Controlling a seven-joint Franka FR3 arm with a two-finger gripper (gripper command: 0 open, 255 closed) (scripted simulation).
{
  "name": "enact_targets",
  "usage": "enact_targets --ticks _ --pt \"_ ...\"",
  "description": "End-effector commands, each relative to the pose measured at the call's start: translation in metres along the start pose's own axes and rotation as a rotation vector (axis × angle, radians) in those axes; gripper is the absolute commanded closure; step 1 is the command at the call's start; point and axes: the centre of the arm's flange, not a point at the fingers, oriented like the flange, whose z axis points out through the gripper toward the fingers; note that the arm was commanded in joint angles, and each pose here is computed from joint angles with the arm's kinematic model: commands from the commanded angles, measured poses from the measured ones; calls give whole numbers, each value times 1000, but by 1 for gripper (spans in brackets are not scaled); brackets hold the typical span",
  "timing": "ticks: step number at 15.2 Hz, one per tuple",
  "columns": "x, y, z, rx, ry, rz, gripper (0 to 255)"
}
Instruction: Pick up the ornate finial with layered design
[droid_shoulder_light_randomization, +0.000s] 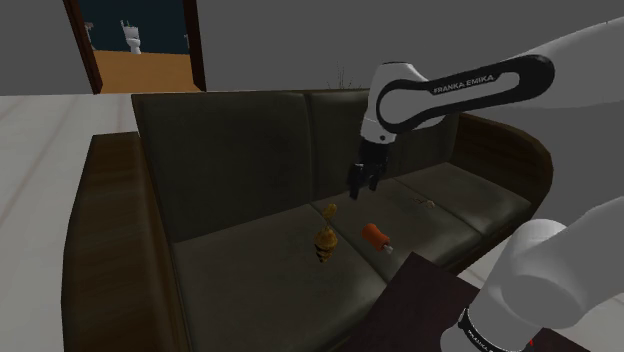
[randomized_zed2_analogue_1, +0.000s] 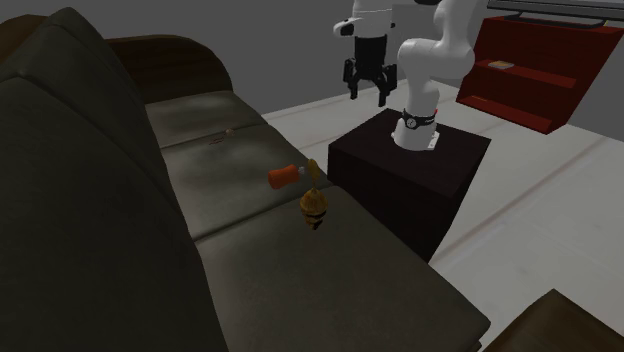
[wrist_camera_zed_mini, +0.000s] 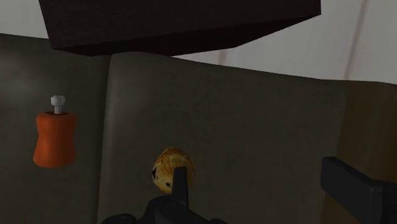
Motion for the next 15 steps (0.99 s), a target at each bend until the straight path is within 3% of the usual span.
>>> enact_targets --ticks 1,15 --pt "18 7 21 -10 13 14 0" --pt "142 51 134 -79 84 108 0"
